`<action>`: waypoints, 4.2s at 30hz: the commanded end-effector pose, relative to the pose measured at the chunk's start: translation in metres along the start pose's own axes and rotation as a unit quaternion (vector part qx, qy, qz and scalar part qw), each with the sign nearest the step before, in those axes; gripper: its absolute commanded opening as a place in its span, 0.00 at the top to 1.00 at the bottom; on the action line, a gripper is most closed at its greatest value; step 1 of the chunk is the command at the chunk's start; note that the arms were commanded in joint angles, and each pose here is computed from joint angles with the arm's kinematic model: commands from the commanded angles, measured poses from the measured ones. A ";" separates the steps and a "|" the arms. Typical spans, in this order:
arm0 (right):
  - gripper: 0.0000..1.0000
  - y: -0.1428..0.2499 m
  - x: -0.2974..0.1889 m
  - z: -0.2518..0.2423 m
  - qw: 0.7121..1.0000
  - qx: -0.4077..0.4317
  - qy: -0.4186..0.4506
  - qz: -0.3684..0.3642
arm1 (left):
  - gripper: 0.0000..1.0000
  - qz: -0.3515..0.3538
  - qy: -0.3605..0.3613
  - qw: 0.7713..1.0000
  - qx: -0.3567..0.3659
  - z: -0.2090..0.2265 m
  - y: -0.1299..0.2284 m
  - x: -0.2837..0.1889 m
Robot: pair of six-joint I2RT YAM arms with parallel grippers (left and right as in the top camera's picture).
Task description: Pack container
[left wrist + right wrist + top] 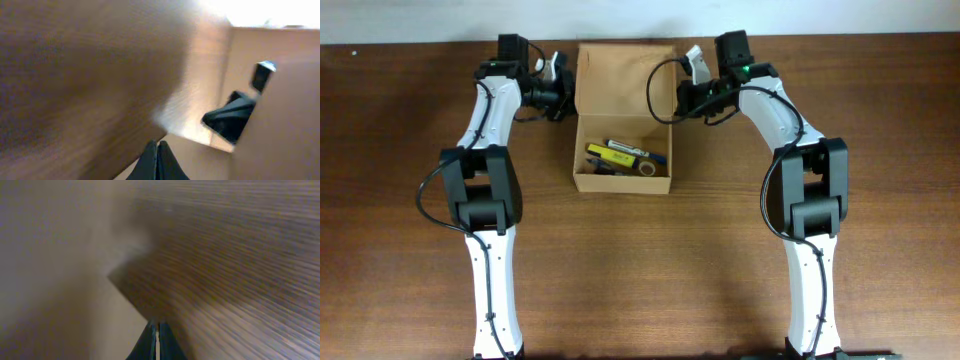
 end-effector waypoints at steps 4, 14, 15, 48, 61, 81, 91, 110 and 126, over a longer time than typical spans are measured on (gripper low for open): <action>0.96 -0.002 0.004 0.021 0.991 -0.026 -0.129 0.001 | 0.99 0.007 0.110 0.994 0.018 -0.015 -0.013 -0.001; 0.96 -0.034 -0.040 0.064 0.984 -0.086 -0.148 -0.047 | 0.99 -0.034 0.130 0.985 0.110 -0.075 -0.033 -0.034; 0.96 -0.037 -0.044 0.069 0.983 -0.092 -0.147 -0.051 | 0.98 -0.035 0.131 0.984 0.113 -0.080 -0.033 -0.037; 0.96 0.005 -0.107 0.164 0.981 -0.173 0.093 0.001 | 0.98 0.008 -0.193 0.972 0.132 -0.111 0.047 -0.081; 0.96 0.057 -0.145 0.185 0.937 -0.182 0.284 0.089 | 0.99 -0.067 -0.352 0.898 0.257 -0.201 0.093 -0.098; 0.96 0.080 -0.085 0.176 0.944 -0.189 0.232 0.136 | 0.98 0.131 -0.407 0.883 0.194 -0.133 0.164 -0.066; 0.96 0.116 -0.031 0.132 0.952 -0.149 0.180 0.197 | 0.98 0.144 -0.412 0.882 0.178 -0.087 0.160 -0.044; 0.96 0.051 -0.105 0.166 0.954 -0.190 0.222 0.060 | 0.98 0.063 -0.444 0.881 0.149 -0.104 0.139 -0.118; 0.96 0.033 -0.269 0.251 0.915 -0.204 0.336 -0.088 | 0.93 -0.216 -0.468 0.827 0.226 -0.245 0.200 -0.291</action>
Point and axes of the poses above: each gripper's point midway between its finger pads, its own x axis out along the fingers, its own z axis along the line the jaws close on, y = z × x, the point moved 7 cm from there along -x, back along the fingers
